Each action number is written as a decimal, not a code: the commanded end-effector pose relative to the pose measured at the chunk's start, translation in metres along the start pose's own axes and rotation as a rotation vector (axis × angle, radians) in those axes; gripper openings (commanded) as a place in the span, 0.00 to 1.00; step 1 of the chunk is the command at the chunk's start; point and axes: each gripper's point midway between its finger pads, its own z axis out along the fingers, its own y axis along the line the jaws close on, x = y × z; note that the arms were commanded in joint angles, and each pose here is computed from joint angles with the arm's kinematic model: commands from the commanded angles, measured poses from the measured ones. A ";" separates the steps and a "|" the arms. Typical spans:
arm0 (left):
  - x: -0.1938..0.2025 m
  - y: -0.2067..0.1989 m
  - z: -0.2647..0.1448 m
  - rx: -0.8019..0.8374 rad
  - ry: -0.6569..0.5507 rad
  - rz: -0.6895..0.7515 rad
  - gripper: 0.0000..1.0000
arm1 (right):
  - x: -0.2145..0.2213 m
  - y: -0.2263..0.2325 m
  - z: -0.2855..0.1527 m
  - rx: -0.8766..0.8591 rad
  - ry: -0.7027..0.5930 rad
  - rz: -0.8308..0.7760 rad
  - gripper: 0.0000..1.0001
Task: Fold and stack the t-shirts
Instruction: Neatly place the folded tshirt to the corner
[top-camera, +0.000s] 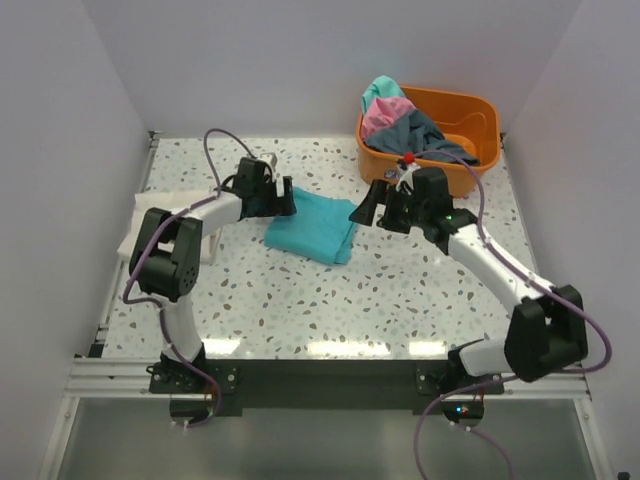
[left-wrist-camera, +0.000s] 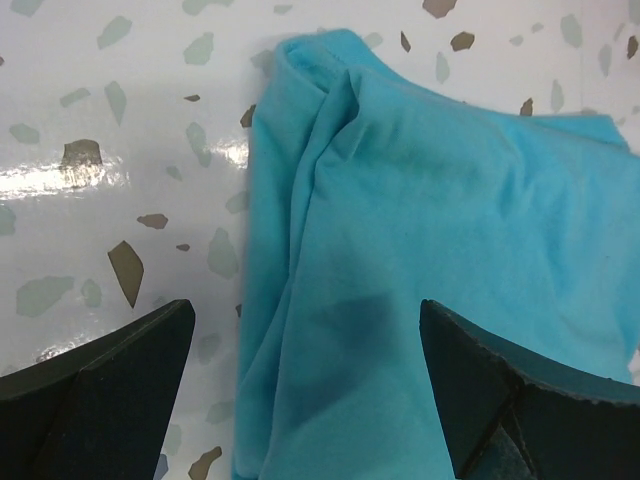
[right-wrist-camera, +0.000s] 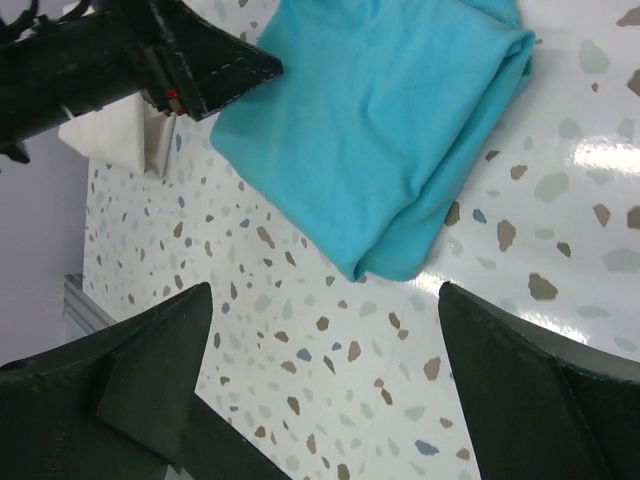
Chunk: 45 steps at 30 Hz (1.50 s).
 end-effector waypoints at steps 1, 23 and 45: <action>0.020 -0.001 0.009 0.011 0.056 0.058 0.99 | 0.003 -0.009 -0.033 0.075 -0.071 -0.029 0.99; 0.003 0.031 -0.042 -0.385 -0.009 0.377 0.00 | 0.057 -0.076 -0.132 0.385 -0.226 -0.074 0.99; -0.094 0.132 -0.207 -1.013 -0.233 0.423 0.00 | 0.071 -0.088 -0.113 0.375 -0.152 -0.139 0.99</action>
